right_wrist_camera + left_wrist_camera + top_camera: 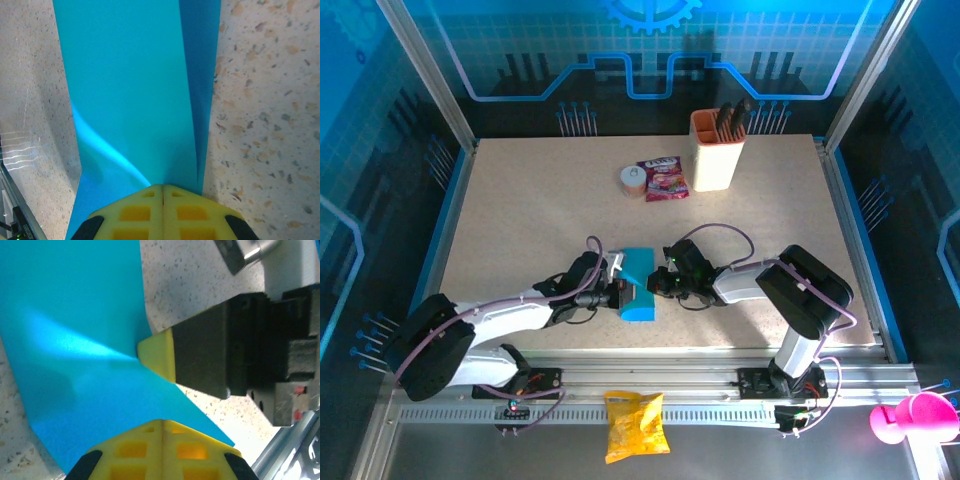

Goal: Fold a paper plane with a square sheet of paper (pick it up from the middle)
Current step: First fold the square sheet of paper in half at the center of the table.

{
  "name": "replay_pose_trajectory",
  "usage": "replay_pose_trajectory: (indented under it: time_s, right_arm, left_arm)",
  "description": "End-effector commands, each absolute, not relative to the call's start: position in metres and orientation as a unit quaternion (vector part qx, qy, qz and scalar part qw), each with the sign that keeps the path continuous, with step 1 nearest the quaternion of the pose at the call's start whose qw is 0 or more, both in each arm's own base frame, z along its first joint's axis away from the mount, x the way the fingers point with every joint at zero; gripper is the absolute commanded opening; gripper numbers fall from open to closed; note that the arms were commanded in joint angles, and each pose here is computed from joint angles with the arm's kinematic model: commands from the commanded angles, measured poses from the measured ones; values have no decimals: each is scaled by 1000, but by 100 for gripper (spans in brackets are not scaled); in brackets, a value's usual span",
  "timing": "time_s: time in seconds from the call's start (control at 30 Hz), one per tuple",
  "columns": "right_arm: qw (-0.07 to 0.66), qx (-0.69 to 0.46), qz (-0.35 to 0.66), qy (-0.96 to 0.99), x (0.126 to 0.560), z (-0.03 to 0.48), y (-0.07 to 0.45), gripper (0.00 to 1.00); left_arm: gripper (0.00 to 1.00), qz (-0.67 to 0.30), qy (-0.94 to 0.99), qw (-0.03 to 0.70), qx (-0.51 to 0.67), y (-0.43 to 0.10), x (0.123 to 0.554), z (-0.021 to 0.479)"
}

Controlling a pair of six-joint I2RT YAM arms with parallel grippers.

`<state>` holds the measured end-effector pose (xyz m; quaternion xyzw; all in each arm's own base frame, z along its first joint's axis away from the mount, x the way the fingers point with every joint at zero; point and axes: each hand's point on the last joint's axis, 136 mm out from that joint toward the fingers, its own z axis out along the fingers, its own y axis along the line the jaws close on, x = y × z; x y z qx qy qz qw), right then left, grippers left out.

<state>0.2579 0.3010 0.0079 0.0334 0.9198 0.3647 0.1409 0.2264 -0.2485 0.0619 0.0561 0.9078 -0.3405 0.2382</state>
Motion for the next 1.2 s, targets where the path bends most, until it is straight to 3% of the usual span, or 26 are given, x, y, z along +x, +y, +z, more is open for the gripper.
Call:
replay_pose_trajectory:
  time_s: [0.0, 0.53, 0.93, 1.17]
  right_arm:
    - [80, 27, 266, 960, 220, -61, 279, 0]
    - [79, 28, 262, 961, 219, -63, 278, 0]
    - [78, 25, 260, 962, 217, -63, 276, 0]
    - [75, 26, 258, 963, 215, -66, 275, 0]
  left_arm:
    - [4, -339, 914, 217, 55, -246, 214, 47]
    - [3, -282, 943, 171, 41, -215, 183, -3]
    - [4, -333, 911, 238, 47, -231, 202, 73]
    - [4, -352, 911, 208, 48, -243, 197, 60]
